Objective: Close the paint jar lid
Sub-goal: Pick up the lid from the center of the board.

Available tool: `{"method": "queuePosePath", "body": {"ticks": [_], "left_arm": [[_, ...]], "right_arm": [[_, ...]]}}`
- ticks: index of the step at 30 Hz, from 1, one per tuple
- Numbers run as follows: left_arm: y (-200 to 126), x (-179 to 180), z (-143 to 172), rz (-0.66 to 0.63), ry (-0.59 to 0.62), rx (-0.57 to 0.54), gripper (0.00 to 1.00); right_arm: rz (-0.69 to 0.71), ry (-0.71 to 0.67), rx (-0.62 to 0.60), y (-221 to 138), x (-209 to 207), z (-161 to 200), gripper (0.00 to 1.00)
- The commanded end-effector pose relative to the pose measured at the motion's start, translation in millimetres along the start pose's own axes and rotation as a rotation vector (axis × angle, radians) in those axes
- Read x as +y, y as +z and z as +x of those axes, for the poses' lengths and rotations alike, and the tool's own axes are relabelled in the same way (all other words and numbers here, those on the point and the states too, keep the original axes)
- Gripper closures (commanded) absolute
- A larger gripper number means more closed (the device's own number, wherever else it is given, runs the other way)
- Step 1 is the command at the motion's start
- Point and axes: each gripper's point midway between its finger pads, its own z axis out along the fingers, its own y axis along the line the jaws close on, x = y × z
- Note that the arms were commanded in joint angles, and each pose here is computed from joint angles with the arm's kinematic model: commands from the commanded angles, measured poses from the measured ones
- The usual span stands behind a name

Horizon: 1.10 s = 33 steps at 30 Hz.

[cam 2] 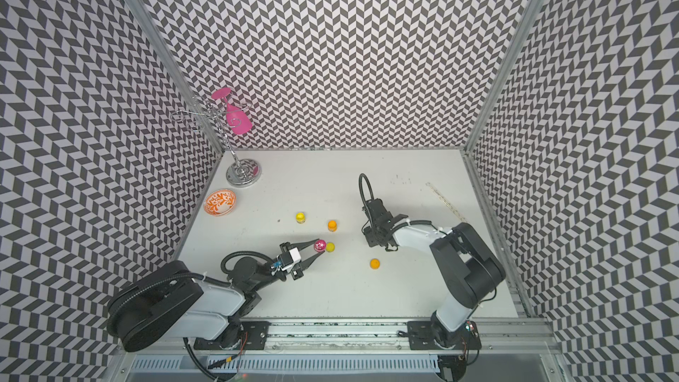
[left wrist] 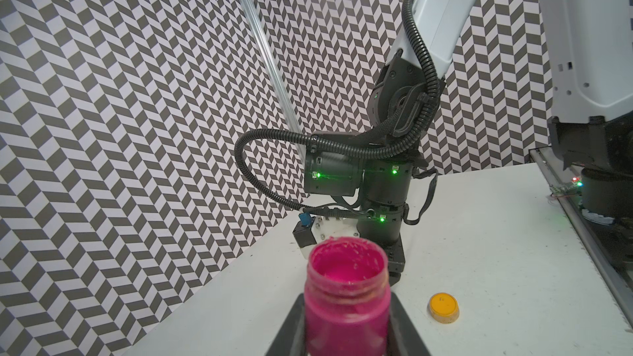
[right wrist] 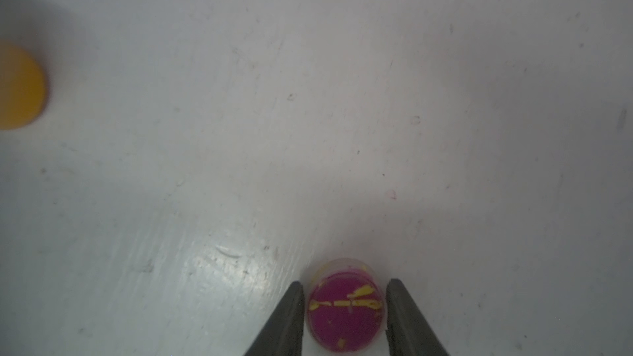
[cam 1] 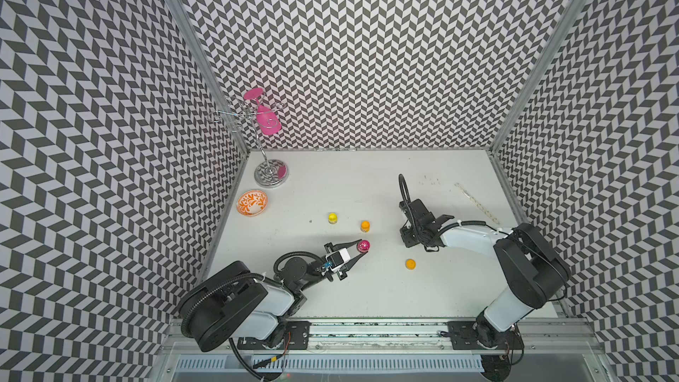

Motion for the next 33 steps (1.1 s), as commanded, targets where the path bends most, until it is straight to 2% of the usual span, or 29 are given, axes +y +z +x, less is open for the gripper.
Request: {"method": "queuePosePath", "body": {"ticks": [1, 8, 20, 26, 33], "left_arm": [[2, 8, -43, -0.026, 0.063, -0.171, 0.69], [2, 6, -43, -0.019, 0.062, -0.171, 0.69], [3, 6, -44, -0.016, 0.065, -0.172, 0.69], [4, 10, -40, -0.042, 0.067, -0.154, 0.69], [5, 34, -28, -0.126, -0.04, -0.116, 0.69]], "right_arm": [[-0.028, 0.006, -0.027, -1, 2, -6, 0.6], [-0.038, 0.005, -0.019, 1, 3, -5, 0.6], [-0.05, 0.006, -0.033, -3, 4, -8, 0.67], [-0.106, -0.006, -0.11, -28, 13, -23, 0.69], [-0.203, -0.048, -0.17, -61, 35, -48, 0.7]]}}
